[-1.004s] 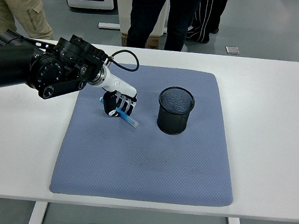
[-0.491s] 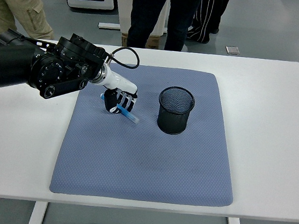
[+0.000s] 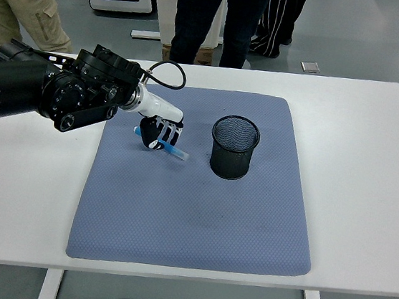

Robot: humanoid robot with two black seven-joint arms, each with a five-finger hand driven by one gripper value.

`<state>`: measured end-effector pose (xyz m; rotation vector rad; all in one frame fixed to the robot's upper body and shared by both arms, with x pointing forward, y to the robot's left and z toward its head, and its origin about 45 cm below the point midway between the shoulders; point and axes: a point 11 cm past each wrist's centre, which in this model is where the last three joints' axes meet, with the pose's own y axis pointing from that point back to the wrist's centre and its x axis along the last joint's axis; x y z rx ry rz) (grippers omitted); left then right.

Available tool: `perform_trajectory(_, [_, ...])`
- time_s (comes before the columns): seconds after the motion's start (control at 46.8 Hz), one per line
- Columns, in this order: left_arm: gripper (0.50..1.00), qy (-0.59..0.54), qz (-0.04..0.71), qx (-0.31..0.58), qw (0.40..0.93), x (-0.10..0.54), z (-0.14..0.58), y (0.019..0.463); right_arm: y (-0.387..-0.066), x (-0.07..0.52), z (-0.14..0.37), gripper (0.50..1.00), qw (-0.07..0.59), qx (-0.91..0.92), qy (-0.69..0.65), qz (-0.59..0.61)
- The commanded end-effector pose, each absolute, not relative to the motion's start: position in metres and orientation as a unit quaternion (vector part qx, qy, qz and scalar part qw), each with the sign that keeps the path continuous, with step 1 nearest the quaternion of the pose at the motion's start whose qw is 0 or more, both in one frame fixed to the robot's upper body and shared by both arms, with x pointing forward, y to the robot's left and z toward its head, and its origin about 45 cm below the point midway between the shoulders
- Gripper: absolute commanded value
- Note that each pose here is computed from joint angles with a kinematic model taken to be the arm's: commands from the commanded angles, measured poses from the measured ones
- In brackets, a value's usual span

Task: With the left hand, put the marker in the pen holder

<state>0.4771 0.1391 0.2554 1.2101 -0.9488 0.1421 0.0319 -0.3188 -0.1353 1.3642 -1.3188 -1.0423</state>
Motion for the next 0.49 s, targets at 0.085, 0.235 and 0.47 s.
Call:
perform_trajectory(0.085, [0.5,-0.43,0.064,0.546,0.716,0.4771,0.256,0.1369,-0.3189,0.032,-0.1353,1.0,0.469,0.556,-0.538,-0.425])
perform_trajectory(0.235, [0.5,-0.429,0.064,0.546,0.716,0.4769,0.2553,0.1371,-0.3189,0.0318,-0.1353,1.0,0.47,0.556,-0.538,-0.425])
perform_trajectory(0.47, [0.5,-0.424,0.071,0.543,0.722,0.4778,0.2578,0.1379,-0.3189,0.032,-0.1353,1.0,0.469,0.556,-0.538,-0.425])
